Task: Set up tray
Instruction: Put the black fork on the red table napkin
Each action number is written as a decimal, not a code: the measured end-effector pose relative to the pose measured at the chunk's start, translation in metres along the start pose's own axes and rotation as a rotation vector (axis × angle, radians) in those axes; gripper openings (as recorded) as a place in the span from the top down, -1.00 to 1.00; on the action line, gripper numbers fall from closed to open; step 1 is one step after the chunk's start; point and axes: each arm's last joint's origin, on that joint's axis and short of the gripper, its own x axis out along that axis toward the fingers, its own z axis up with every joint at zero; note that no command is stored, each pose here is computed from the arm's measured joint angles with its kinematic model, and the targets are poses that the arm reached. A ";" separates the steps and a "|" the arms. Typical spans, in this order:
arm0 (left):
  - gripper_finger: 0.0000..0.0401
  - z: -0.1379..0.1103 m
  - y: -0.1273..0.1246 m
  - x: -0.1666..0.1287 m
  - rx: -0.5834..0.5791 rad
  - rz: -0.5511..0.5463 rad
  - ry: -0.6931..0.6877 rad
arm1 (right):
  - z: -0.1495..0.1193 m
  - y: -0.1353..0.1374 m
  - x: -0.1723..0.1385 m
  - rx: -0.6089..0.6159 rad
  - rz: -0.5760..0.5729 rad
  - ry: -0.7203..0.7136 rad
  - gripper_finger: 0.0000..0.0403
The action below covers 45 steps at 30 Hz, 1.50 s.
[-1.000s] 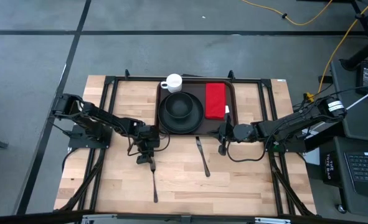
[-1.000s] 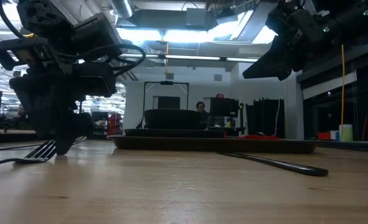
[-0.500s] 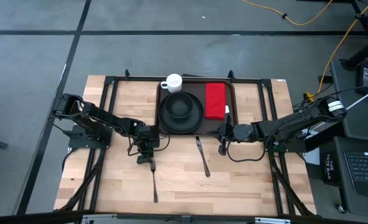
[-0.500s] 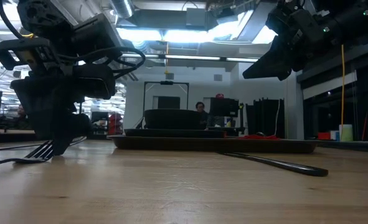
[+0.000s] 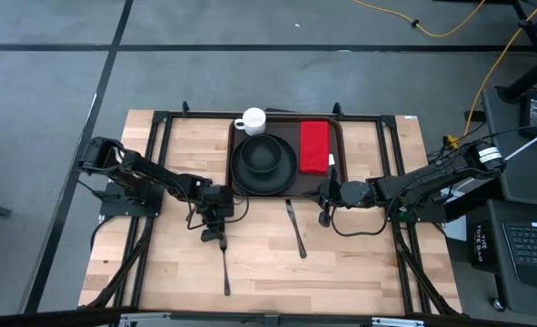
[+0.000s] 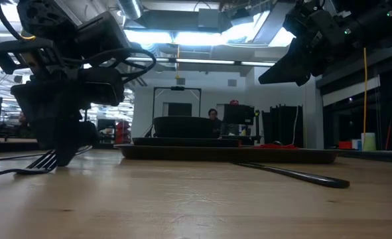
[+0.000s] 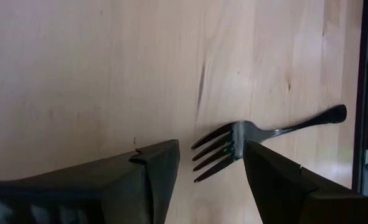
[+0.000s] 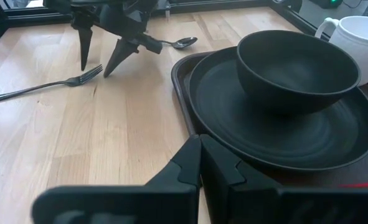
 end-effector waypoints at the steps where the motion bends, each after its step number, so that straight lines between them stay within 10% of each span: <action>1: 0.13 0.000 0.000 0.001 0.000 0.000 0.000 | 0.000 0.000 0.000 0.000 0.000 0.000 0.93; 21: 0.16 -0.001 0.000 0.002 -0.014 -0.008 0.018 | 0.000 0.000 0.000 0.003 -0.001 0.000 0.93; 45: 0.92 -0.003 0.001 0.002 0.048 -0.028 0.036 | 0.000 0.000 0.000 0.002 -0.001 0.000 0.93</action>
